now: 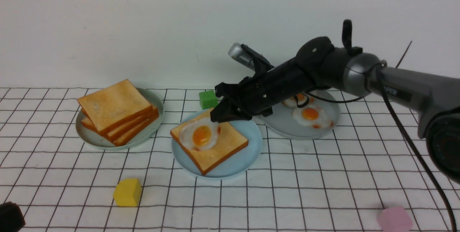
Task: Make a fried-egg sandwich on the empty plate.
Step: Use the right arm to place the fried egg on the slice of bread in the middle, then use the left arm to grab a slice of bread
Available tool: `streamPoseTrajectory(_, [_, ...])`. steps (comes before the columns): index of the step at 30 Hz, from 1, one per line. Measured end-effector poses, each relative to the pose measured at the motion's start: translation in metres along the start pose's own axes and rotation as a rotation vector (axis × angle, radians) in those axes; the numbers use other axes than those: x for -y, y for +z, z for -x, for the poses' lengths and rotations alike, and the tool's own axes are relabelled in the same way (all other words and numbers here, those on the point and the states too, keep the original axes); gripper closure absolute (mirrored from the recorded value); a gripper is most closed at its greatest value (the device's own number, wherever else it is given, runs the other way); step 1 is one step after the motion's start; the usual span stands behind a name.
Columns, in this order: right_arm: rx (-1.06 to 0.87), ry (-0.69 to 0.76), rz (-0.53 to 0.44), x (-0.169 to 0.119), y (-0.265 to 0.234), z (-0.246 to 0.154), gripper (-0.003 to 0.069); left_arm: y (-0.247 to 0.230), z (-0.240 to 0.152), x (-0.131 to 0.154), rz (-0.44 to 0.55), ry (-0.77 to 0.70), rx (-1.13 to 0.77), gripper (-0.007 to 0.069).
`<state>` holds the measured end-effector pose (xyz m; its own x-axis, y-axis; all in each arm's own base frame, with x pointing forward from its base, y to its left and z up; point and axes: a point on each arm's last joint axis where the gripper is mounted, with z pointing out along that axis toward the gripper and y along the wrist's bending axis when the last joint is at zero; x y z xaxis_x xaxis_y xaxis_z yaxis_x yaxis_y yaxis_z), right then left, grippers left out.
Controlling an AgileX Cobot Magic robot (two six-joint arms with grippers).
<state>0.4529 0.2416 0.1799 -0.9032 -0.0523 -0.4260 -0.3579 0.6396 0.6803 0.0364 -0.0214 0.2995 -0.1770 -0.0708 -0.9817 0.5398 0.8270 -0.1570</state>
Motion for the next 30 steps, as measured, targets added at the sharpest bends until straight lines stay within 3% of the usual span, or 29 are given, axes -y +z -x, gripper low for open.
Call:
streamPoseTrajectory(3, [0.0, -0.004, -0.015, 0.004, 0.003, -0.001, 0.055, 0.0, -0.001, 0.001, -0.006, -0.015, -0.007, 0.0615])
streamPoseTrajectory(7, [0.005, -0.044, -0.066, 0.01, 0.001, 0.0, 0.0396, 0.0, -0.001, 0.001, -0.014, -0.031, -0.01, 0.061])
streamPoseTrajectory(8, [0.007, -0.043, -0.068, 0.01, 0.001, 0.001, 0.0396, 0.0, -0.001, 0.001, -0.014, -0.031, -0.01, 0.061])
streamPoseTrajectory(10, [0.009, -0.068, -0.107, 0.018, -0.006, 0.004, 0.0281, 0.0, -0.002, 0.001, -0.012, -0.033, -0.023, 0.0607])
streamPoseTrajectory(14, [0.006, -0.082, -0.154, 0.026, -0.034, 0.013, 0.0237, 0.002, -0.006, 0.0, 0.003, -0.069, -0.079, 0.0607])
streamPoseTrajectory(17, [-0.014, -0.109, -0.199, 0.011, -0.077, 0.021, 0.0312, 0.015, -0.012, -0.001, 0.051, -0.143, -0.198, 0.0614])
streamPoseTrajectory(23, [-0.064, -0.246, -0.408, -0.045, -0.168, 0.009, 0.063, 0.065, -0.01, -0.004, 0.209, -0.186, -0.478, 0.0638])
streamPoseTrajectory(26, [-0.042, -0.269, -0.503, -0.067, -0.203, -0.009, 0.0666, 0.093, -0.001, -0.003, 0.254, -0.172, -0.584, 0.0638])
streamPoseTrajectory(30, [-0.005, -0.268, -0.537, -0.092, -0.243, -0.052, 0.0657, 0.144, 0.016, 0.001, 0.278, -0.077, -0.719, 0.0638])
